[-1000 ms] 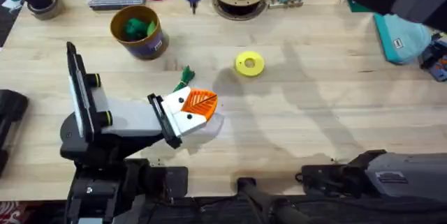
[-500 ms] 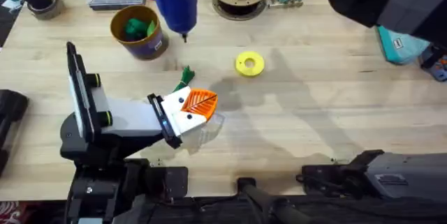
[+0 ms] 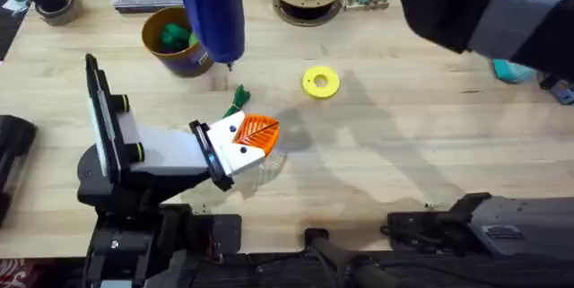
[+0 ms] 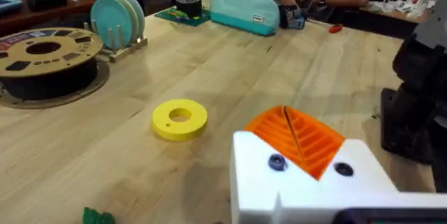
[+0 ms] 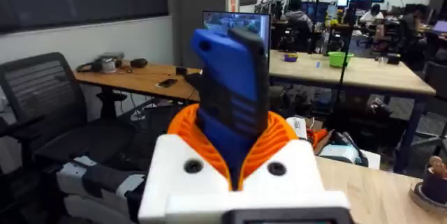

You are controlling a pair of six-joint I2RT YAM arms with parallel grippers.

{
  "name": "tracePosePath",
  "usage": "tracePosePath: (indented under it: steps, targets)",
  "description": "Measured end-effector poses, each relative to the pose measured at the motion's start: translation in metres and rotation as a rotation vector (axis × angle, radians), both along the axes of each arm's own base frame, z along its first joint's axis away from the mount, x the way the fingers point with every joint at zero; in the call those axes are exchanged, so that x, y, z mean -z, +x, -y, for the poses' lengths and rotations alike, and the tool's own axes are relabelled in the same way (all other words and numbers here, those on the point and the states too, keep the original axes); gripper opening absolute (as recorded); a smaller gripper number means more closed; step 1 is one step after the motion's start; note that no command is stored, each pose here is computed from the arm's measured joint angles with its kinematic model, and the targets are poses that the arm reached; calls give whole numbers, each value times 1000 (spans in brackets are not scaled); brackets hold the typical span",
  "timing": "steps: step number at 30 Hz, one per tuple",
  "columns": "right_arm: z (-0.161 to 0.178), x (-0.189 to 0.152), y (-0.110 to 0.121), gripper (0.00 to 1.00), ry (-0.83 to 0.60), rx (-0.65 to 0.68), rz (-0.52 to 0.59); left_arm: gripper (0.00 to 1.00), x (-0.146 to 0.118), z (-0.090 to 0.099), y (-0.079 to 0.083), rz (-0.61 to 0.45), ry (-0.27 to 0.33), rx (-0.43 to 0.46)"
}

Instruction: Pick up the gripper from the table and insert it into the empty holder that is missing its gripper. Then pick up a screw, insert it into the mounting hole, and use the screwdriver to tighten it. Finally, clean up the table by picking up the vegetable and placing it into the bucket.

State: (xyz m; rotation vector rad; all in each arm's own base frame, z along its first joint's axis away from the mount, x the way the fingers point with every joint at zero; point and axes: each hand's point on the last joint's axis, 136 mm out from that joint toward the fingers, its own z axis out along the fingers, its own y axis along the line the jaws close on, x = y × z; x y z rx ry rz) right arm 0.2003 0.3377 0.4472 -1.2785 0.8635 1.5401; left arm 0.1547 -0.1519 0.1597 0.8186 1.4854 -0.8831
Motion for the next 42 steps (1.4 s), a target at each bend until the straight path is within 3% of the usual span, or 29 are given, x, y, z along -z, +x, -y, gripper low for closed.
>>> tracePosePath:
  steps: [42]
  targets:
    - [-7, 20, -19, 25, -16, -64, 7, 4, 0, 0, 0, 0, 0, 0]
